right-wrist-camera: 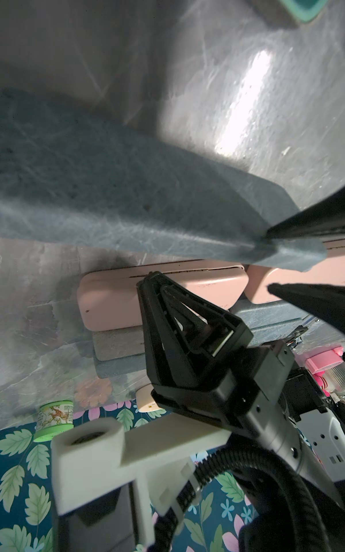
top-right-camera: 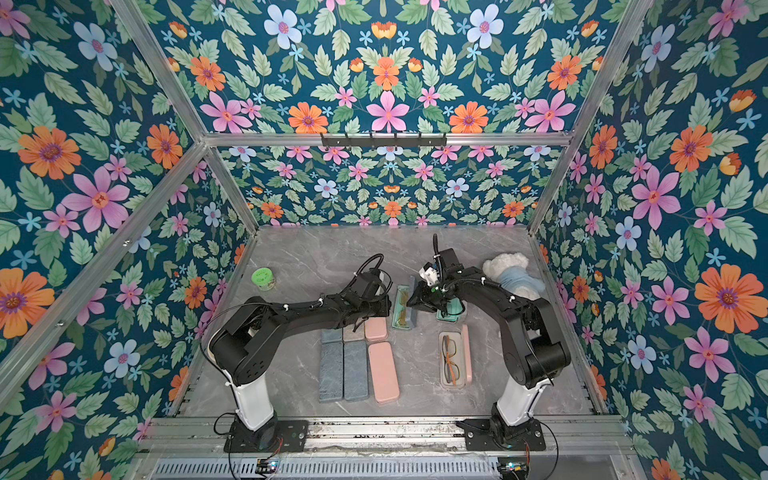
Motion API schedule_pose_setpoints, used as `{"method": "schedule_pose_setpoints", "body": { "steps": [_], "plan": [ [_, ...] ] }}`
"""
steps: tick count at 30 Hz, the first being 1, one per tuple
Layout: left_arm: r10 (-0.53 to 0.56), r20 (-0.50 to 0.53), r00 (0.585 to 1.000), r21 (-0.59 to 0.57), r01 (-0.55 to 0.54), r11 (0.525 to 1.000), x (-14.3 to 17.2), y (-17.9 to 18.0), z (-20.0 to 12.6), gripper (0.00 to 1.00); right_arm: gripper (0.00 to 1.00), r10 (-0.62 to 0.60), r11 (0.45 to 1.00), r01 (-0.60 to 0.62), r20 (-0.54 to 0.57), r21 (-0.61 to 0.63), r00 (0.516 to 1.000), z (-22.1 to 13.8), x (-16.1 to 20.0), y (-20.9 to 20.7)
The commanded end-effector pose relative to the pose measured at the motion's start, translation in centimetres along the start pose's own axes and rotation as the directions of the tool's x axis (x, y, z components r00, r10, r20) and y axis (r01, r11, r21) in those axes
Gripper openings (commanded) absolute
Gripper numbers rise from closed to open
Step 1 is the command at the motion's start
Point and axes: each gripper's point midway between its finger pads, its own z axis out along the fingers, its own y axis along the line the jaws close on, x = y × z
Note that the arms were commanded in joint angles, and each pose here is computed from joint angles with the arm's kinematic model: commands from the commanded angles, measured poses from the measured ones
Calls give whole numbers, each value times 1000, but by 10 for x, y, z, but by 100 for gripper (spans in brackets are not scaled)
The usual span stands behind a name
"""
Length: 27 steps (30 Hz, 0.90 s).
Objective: Close the glasses case
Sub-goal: Close the glasses case at the center of the board.
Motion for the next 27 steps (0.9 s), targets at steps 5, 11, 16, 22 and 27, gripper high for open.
{"method": "schedule_pose_setpoints", "body": {
  "steps": [5,11,16,22,27],
  "plan": [
    [22,-10,1000,22,-22,1000,2,-5,2,17,22,-4,1000,4,-6,1,1000,1,1,0],
    [22,-13,1000,25,-21,999,3,-5,5,16,20,1,1000,-1,-7,11,1000,2,0,-3],
    [24,-15,1000,32,-24,999,3,-7,5,15,20,2,1000,-2,-6,20,1000,3,0,-5],
    [23,-18,1000,29,-22,999,4,-6,7,15,20,3,1000,-3,-5,22,1000,3,0,-5],
    [22,-19,1000,31,-21,999,5,-6,7,14,20,6,1000,-6,-6,28,1000,5,-1,-7]
  ]
}}
